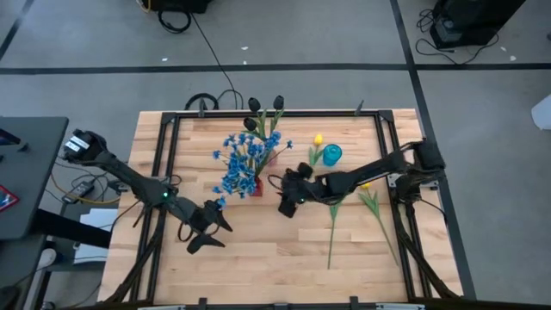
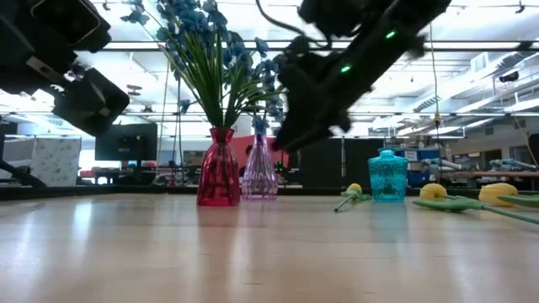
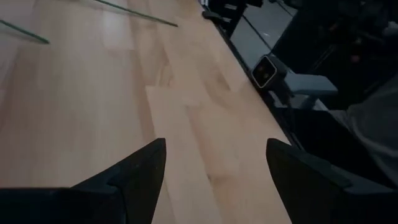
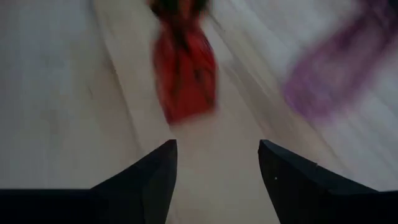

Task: Sort flowers into vase by color
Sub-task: Put the yellow tulip into the blue vase

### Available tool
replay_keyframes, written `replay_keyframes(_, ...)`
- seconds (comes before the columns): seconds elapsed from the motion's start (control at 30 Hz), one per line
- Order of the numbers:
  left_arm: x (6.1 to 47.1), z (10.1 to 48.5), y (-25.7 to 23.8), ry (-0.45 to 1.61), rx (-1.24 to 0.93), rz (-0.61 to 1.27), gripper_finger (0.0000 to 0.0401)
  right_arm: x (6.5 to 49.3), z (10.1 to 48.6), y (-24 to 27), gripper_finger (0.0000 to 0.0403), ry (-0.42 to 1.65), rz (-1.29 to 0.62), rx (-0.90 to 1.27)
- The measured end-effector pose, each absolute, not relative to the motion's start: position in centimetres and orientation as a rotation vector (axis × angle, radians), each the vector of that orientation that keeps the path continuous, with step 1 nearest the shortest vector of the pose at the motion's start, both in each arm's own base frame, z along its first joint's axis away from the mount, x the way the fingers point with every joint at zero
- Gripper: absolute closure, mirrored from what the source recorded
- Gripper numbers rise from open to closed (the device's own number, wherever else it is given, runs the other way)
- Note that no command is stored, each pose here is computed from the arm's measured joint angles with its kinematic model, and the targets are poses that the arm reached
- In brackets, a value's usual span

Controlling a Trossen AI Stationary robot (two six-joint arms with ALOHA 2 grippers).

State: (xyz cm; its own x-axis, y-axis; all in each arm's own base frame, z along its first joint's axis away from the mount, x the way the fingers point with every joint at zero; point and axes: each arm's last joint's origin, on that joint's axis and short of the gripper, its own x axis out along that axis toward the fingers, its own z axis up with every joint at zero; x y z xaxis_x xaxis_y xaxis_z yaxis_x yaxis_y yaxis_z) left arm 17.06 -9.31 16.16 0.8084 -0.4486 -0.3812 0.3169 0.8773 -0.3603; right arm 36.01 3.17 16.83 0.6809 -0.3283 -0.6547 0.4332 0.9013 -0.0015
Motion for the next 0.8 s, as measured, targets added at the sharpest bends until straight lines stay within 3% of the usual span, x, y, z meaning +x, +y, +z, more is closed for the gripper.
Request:
replay_keyframes(0.3, 16.7, 15.9, -11.5, 0.416, -0.273, -0.386, 0.0119, 30.6, 17.7, 4.6, 0.0183, 0.905, -0.803, 0.402)
replay_keyframes(0.43, 16.6, 15.8, -12.0, 0.376, -0.241, -0.33, 0.0119, 30.5, 16.3, 3.2, 0.0196, 0.918, -0.947, 0.469)
replay_keyframes(0.8, 16.0, 15.3, -13.6, 0.358, -0.334, -0.289, 0.0119, 31.6, 13.9, 2.4, 0.0214, 0.805, -1.088, 0.547)
